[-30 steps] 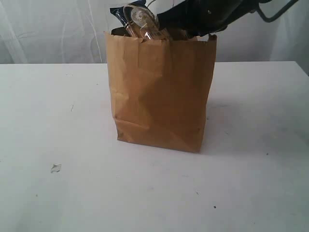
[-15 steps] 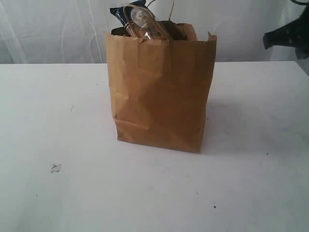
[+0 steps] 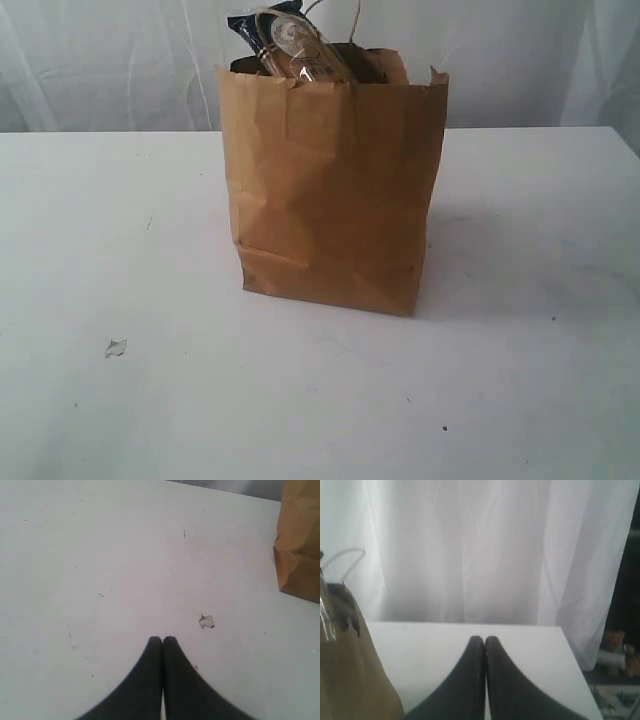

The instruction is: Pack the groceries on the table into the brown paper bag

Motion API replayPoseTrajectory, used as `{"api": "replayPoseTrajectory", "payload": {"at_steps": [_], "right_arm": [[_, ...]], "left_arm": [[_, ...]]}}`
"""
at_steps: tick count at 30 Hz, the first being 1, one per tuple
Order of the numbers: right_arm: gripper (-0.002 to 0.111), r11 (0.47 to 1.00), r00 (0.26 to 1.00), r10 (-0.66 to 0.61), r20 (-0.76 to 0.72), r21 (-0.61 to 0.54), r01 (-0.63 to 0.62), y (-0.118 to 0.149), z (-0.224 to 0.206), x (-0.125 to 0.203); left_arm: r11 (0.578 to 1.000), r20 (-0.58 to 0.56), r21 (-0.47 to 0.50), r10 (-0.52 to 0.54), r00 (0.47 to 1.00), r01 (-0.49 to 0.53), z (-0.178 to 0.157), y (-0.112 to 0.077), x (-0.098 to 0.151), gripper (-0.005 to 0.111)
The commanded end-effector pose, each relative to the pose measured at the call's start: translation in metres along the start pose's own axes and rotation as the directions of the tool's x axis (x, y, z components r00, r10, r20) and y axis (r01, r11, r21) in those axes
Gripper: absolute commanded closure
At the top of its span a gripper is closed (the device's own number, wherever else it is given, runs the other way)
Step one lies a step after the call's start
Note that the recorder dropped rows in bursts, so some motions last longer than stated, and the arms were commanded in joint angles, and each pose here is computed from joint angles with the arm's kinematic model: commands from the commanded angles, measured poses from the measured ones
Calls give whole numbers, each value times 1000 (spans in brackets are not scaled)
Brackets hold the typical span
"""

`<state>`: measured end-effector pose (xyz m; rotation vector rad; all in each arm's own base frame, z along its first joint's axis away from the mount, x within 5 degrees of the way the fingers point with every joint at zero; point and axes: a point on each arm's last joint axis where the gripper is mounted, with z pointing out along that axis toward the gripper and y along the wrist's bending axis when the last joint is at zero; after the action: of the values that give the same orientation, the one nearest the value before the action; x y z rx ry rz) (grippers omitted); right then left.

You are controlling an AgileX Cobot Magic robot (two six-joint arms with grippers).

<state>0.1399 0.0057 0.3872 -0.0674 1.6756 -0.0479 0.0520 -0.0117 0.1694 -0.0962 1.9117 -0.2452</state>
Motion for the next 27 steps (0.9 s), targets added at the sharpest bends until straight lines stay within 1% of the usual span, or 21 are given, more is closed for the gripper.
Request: {"api": "replayPoseTrajectory", "payload": {"at_steps": [1,11,14,17,20,22,25,27], "right_arm": [[108,1000,986,4,166,15,-7,-5,-44,-11],[108,999,925,24,380,28,-38,-12,-115,-16],[108,998,922,24,386,43,-44,-14,-129,-12],[108,996,942,11,336,81,-41,-18,-137,-2],[108,996,940,11,340,77,-39,-17,-136,9],[108,998,924,16,382,57,-40,-14,-134,13],[108,999,886,41,462,-3,-45,-9,-133,15],[108,1000,846,-22,532,1,25,-5,-134,12]], "left_arm": [[1000,5,3,-6,1000,6,0,0,0,107],[1000,5,3,-6,1000,6,0,0,0,107],[1000,5,3,-6,1000,6,0,0,0,107],[1000,5,3,-6,1000,6,0,0,0,107],[1000,5,3,-6,1000,6,0,0,0,107],[1000,5,3,-6,1000,6,0,0,0,107],[1000,5,3,-6,1000,6,0,0,0,107],[1000,5,3,-6,1000,6,0,0,0,107]]}}
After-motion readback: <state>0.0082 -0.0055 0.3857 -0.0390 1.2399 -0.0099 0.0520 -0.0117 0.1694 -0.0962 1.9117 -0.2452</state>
